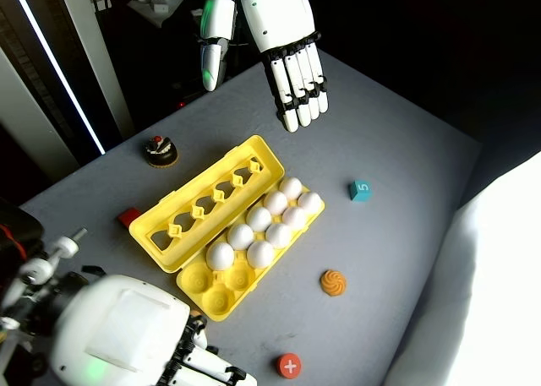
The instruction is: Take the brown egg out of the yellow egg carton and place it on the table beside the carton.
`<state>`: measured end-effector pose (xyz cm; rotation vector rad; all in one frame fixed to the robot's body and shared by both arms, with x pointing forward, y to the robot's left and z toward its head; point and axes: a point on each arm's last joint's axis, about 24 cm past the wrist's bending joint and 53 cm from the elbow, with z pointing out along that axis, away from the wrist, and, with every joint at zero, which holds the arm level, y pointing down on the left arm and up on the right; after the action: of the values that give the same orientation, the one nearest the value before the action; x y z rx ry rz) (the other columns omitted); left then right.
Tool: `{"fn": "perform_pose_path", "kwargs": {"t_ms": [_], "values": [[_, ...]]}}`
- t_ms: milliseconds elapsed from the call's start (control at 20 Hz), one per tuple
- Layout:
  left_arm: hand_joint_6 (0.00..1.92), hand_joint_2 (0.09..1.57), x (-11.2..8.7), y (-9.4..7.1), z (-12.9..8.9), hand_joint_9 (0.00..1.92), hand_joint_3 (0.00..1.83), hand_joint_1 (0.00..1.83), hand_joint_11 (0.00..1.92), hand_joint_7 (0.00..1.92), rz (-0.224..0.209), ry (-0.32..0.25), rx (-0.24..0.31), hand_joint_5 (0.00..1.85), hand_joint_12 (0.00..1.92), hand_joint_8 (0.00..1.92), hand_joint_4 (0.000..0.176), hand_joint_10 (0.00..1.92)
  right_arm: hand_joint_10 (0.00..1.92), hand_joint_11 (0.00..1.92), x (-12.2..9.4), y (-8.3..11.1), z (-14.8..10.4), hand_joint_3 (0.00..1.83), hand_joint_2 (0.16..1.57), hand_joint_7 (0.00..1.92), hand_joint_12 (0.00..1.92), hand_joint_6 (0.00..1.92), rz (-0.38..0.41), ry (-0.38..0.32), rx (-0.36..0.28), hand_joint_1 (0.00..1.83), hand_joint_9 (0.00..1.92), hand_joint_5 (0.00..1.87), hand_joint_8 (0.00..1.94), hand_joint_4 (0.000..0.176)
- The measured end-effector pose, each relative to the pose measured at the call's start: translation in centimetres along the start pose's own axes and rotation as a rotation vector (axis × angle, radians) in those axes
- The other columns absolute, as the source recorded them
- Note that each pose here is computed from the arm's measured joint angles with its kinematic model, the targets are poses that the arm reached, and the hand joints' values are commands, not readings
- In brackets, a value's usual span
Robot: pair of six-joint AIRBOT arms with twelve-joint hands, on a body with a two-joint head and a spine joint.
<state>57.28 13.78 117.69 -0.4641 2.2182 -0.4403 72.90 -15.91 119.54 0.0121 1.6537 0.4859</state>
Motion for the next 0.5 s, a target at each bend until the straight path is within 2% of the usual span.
{"fn": "perform_pose_path", "kwargs": {"t_ms": [50,100,150,200,250,300,350,400,500], "values": [[0.00,1.14,0.0,0.0,0.0,0.00,0.00,0.00,0.00,0.00,0.000,0.000,0.000,0.03,0.00,0.00,0.000,0.00,0.00,0.00,-0.4,0.1,-0.6,0.00,0.83,0.17,0.00,0.00,0.002,-0.002,-0.003,0.93,0.00,1.05,0.00,0.050],[0.00,1.14,0.0,0.0,0.0,0.00,0.00,0.00,0.00,0.00,0.000,0.000,0.000,0.03,0.00,0.00,0.000,0.00,0.00,0.00,-1.0,0.3,-1.6,0.00,0.83,0.14,0.00,0.00,-0.004,-0.006,-0.008,0.92,0.00,1.05,0.00,0.062],[0.00,1.14,0.0,0.0,0.0,0.00,0.00,0.00,0.00,0.00,0.000,0.000,0.000,0.03,0.00,0.00,0.000,0.00,0.00,0.00,-1.3,0.3,-2.4,0.00,0.83,0.14,0.00,0.00,-0.019,-0.009,-0.010,0.92,0.00,1.05,0.00,0.062],[0.01,1.14,0.0,0.0,0.0,0.02,0.00,0.00,0.01,0.04,0.000,0.000,0.002,0.06,0.00,0.01,0.000,0.01,0.00,0.00,-1.6,0.6,-3.4,0.00,0.81,0.13,0.00,0.01,-0.030,-0.006,-0.016,0.97,0.00,1.07,0.00,0.028],[0.01,1.14,0.0,0.0,0.0,0.02,0.00,0.00,0.01,0.04,0.001,-0.001,0.000,0.06,0.00,0.01,0.000,0.01,0.00,0.00,-1.8,0.8,-4.3,0.00,0.81,0.13,0.00,0.01,-0.026,-0.001,-0.021,0.97,0.00,1.07,0.00,0.028],[0.00,1.14,0.0,0.0,0.0,0.00,0.00,0.00,0.00,0.00,0.001,-0.002,0.000,0.02,0.00,0.00,0.000,0.00,0.00,0.00,-1.9,1.0,-4.9,0.00,0.79,0.40,0.00,0.00,-0.019,0.005,-0.024,1.03,0.00,1.01,0.02,0.000],[0.00,1.14,-0.1,0.0,0.0,0.00,0.00,0.00,0.00,0.00,0.002,-0.003,0.001,0.01,0.00,0.00,0.000,0.00,0.00,0.00,-2.5,1.3,-5.8,0.00,0.79,0.43,0.00,0.00,-0.017,-0.001,-0.029,1.04,0.00,0.99,0.03,0.000],[0.01,1.14,-0.1,0.0,0.0,0.00,0.00,0.00,0.01,0.00,0.002,-0.004,0.001,0.03,0.00,0.00,0.000,0.00,0.00,0.00,-3.0,1.6,-6.8,0.00,0.80,0.30,0.00,0.01,-0.030,-0.005,-0.031,1.03,0.00,1.02,0.00,0.000],[0.01,1.14,-0.1,0.0,0.0,0.00,0.00,0.00,0.01,0.00,0.002,-0.004,0.001,0.04,0.00,0.00,0.000,0.00,0.00,0.00,-3.5,1.9,-8.3,0.01,0.82,0.30,0.00,0.01,-0.013,0.002,-0.025,1.01,0.00,1.02,0.00,0.000]]}}
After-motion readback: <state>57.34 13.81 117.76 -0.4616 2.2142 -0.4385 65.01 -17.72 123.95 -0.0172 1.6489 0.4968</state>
